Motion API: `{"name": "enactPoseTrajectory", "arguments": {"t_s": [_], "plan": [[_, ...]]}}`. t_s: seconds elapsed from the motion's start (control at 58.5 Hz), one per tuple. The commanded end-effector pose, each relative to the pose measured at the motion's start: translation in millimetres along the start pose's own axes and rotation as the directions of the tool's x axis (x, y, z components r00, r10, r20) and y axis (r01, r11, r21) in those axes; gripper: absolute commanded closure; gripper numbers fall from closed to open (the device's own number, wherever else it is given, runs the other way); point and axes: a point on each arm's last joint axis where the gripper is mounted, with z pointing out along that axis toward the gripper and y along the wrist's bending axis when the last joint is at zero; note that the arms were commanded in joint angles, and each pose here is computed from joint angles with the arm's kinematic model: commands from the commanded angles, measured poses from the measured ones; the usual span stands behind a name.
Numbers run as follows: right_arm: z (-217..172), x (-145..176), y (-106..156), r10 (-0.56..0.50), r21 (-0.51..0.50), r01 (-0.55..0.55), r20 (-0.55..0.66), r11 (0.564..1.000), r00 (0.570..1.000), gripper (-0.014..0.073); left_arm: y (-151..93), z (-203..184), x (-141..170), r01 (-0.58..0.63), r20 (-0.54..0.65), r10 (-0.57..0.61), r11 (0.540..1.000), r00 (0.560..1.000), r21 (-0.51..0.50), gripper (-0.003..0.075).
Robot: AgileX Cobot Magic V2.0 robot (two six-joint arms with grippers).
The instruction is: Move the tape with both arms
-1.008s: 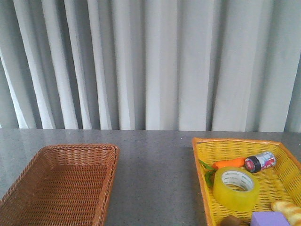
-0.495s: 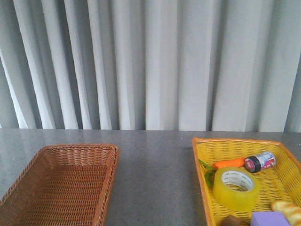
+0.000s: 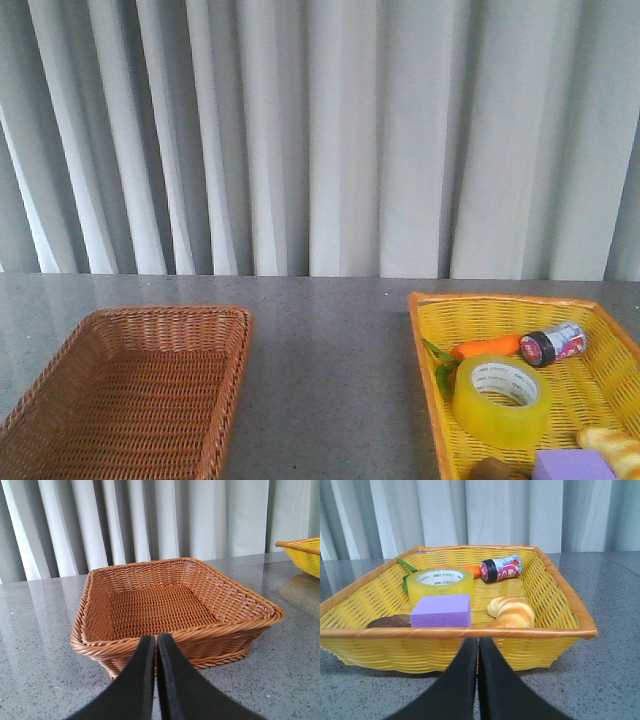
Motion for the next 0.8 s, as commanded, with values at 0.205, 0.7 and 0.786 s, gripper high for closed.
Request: {"name": "enactPoseTrajectory", "arguments": {"t_s": [0.205, 0.7, 0.786], "plan": [[-2.0, -14.5, 0.3, 0.017, -0.001, -0.017, 0.12, 1.0, 0.993, 0.0599, -0.2, -5.2, -28.7, 0.026, 0.178, -0.026, 1.0, 0.984, 0.005, 0.0725], [-2.4, -116.0, 4.3, 0.016, -0.006, -0.015, 0.194, 1.0, 0.981, 0.0599, -2.1, 28.1, -155.6, 0.026, 0.181, -0.026, 1.0, 0.983, 0.006, 0.0725], [4.4, -135.7, 5.1, 0.015, -0.004, -0.015, 0.168, 1.0, 0.986, 0.0599, -2.4, 38.5, -177.9, 0.026, 0.189, -0.026, 1.0, 0.982, 0.007, 0.0725]]}}
